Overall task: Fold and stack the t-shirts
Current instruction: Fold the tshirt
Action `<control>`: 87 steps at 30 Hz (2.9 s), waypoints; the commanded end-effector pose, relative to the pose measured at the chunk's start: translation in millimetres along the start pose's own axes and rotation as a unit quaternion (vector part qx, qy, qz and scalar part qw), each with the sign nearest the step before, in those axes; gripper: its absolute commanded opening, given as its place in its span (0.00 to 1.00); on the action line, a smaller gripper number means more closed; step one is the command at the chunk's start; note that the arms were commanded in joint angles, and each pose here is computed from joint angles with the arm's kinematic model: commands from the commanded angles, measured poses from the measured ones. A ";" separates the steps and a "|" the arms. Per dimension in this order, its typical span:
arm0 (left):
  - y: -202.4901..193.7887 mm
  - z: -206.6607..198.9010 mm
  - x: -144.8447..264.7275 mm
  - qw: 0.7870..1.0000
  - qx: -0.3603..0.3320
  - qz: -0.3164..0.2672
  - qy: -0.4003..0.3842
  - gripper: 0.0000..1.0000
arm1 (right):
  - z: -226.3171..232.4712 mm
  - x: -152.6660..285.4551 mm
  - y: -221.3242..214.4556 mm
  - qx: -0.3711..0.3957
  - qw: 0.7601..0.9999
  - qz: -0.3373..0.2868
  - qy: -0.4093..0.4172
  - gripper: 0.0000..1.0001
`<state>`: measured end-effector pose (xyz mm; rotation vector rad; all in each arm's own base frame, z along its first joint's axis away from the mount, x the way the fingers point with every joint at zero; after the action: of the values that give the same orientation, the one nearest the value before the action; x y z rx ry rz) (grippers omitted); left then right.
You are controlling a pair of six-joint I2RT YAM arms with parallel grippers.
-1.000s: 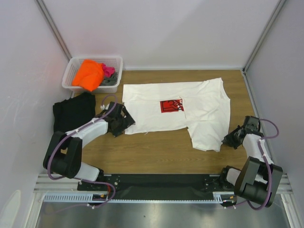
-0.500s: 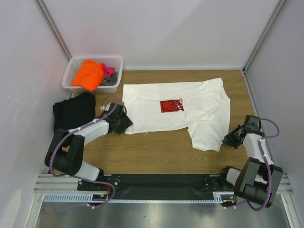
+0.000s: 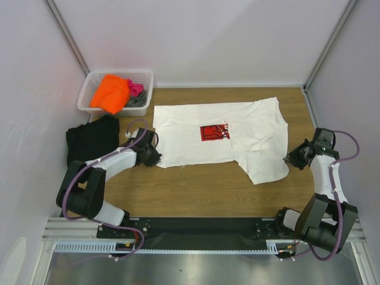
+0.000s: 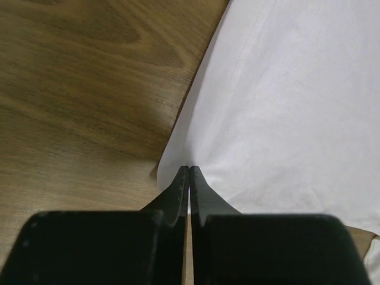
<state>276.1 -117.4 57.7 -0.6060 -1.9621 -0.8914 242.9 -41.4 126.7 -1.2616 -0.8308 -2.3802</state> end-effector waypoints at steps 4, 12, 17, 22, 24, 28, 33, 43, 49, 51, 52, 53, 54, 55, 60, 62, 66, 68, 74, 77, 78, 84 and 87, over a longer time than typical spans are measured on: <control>28.4 -23.2 12.8 0.999 -0.025 -0.038 -0.017 0.00 | 36.5 14.7 35.4 0.019 0.999 -0.021 0.043 0.00; 51.0 -42.8 16.3 0.997 -0.025 -0.061 -0.033 0.00 | 72.4 20.1 74.3 0.039 0.995 -0.051 0.076 0.00; 68.7 -56.8 17.3 0.996 -0.023 -0.078 -0.039 0.00 | 98.9 16.2 101.5 0.053 0.990 -0.073 0.105 0.00; 89.6 -70.5 13.5 0.995 -0.014 -0.093 -0.041 0.00 | 123.5 -6.7 119.2 0.064 0.988 -0.064 0.124 0.00; 95.2 -71.6 6.3 0.995 -0.011 -0.093 -0.033 0.00 | 134.8 -11.6 128.7 0.069 0.986 -0.071 0.132 0.00; 110.7 -84.6 -2.8 0.995 -0.009 -0.098 -0.033 0.00 | 150.4 -30.4 140.5 0.076 0.986 -0.062 0.137 0.00; 117.8 -89.0 -16.4 0.995 -0.009 -0.096 -0.026 0.00 | 166.0 -59.3 148.4 0.089 0.985 -0.049 0.141 0.00; 128.8 -96.9 -19.4 0.993 -0.032 -0.113 -0.031 0.00 | 179.9 -86.7 157.9 0.091 0.985 -0.034 0.143 0.00; 122.8 -95.6 -32.7 0.995 -0.052 -0.085 -0.017 0.04 | 179.6 -98.9 155.4 0.092 0.986 -0.020 0.139 0.00; 122.3 -96.7 -29.9 0.995 -0.053 -0.086 -0.025 0.08 | 179.0 -99.7 154.0 0.093 0.986 -0.018 0.137 0.00; 115.7 -90.9 -32.7 0.995 -0.057 -0.079 -0.022 0.08 | 178.0 -100.4 153.0 0.094 0.986 -0.017 0.136 0.00; 112.3 -90.9 -32.3 0.995 -0.059 -0.073 -0.030 0.09 | 177.2 -101.5 151.6 0.095 0.986 -0.014 0.134 0.00; 107.4 -86.4 -32.8 0.995 -0.061 -0.069 -0.032 0.11 | 176.5 -101.7 150.6 0.094 0.987 -0.012 0.133 0.00; 103.9 -83.8 -33.0 0.995 -0.068 -0.065 -0.034 0.12 | 175.3 -102.1 149.6 0.095 0.987 -0.011 0.131 0.00; 85.2 -66.5 -29.2 0.994 -0.087 -0.050 -0.033 0.39 | 172.7 -100.4 145.4 0.099 0.987 -0.009 0.130 0.00; 84.4 -64.6 -26.4 0.994 -0.090 -0.054 -0.036 0.45 | 171.5 -100.9 144.0 0.099 0.987 -0.007 0.129 0.00; 85.1 -66.1 -27.4 0.994 -0.090 -0.056 -0.040 0.47 | 172.6 -102.1 141.5 0.101 0.986 -0.002 0.132 0.00; 87.2 -72.1 -26.7 0.993 -0.090 -0.060 -0.052 0.47 | 173.4 -100.9 141.1 0.102 0.986 -0.002 0.133 0.00; 82.0 -85.4 -22.6 0.991 -0.101 -0.056 -0.072 0.50 | 172.6 -98.6 138.5 0.105 0.986 -0.001 0.131 0.00; 79.7 -87.2 -19.3 0.990 -0.105 -0.056 -0.074 0.52 | 171.0 -99.5 137.2 0.105 0.986 0.000 0.129 0.00; 79.1 -87.5 -17.8 0.990 -0.107 -0.056 -0.074 0.52 | 171.0 -99.1 136.8 0.105 0.986 0.001 0.129 0.00; 82.1 -89.8 -9.6 0.988 -0.113 -0.068 -0.080 0.28 | 172.4 -101.6 137.1 0.101 0.986 0.001 0.131 0.00; 83.4 -92.1 -9.7 0.989 -0.114 -0.063 -0.077 0.00 | 173.9 -99.5 137.5 0.102 0.986 0.000 0.132 0.00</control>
<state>376.5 -131.7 84.5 -0.7036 -2.0029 -1.1473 481.0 -42.5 154.2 -0.8996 -0.9356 -2.3192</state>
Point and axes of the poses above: each gripper's point midway between its finger pads, its own x axis back along the fingers, its own z axis along the line the jaws close on, y = z × x, the point moved 4 cm from there along x, back along the fingers, and after that the axes turned 1 degree about x, right-handed, at the moved point
